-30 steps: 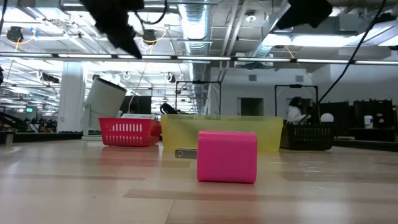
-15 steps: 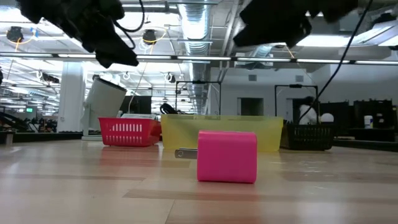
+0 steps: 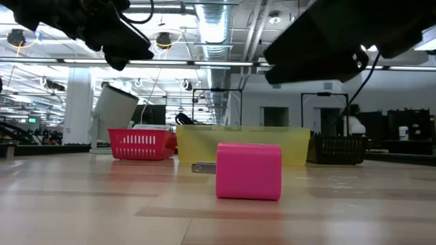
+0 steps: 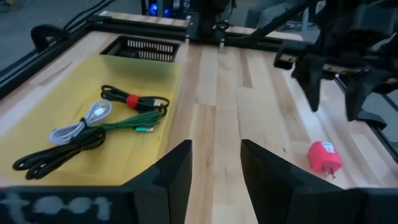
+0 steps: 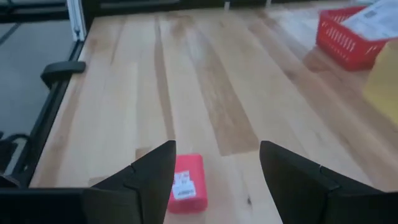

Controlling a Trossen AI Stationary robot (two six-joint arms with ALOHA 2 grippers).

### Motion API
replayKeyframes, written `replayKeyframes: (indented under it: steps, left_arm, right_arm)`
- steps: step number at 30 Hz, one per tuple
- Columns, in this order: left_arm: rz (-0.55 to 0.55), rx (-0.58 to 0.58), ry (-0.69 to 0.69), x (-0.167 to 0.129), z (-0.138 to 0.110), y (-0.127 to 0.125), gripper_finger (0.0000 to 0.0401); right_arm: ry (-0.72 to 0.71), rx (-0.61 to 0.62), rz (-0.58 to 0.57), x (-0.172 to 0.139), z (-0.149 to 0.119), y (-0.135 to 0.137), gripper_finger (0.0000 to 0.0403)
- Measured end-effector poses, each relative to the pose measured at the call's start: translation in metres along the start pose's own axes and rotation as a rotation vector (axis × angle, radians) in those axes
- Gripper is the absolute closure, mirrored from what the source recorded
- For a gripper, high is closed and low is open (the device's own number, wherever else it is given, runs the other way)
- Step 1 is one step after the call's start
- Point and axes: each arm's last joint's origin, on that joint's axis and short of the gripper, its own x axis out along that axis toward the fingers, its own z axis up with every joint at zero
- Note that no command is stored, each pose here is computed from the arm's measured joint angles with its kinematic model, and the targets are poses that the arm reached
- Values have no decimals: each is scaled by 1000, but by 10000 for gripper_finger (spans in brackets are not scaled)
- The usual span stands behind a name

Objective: Pick and place items into bin
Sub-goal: Put the pink charger adapter into the black bin

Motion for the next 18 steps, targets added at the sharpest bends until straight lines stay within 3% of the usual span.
replayKeyframes:
  steps: [13,18]
  left_arm:
    - [-8,3,-16,0,1,-1,275]
    - [-8,54,-15,0,1,-1,275]
  right_arm:
    - [72,48,127,3,4,-2,173]
    - [109,45,154,8,4,-7,173]
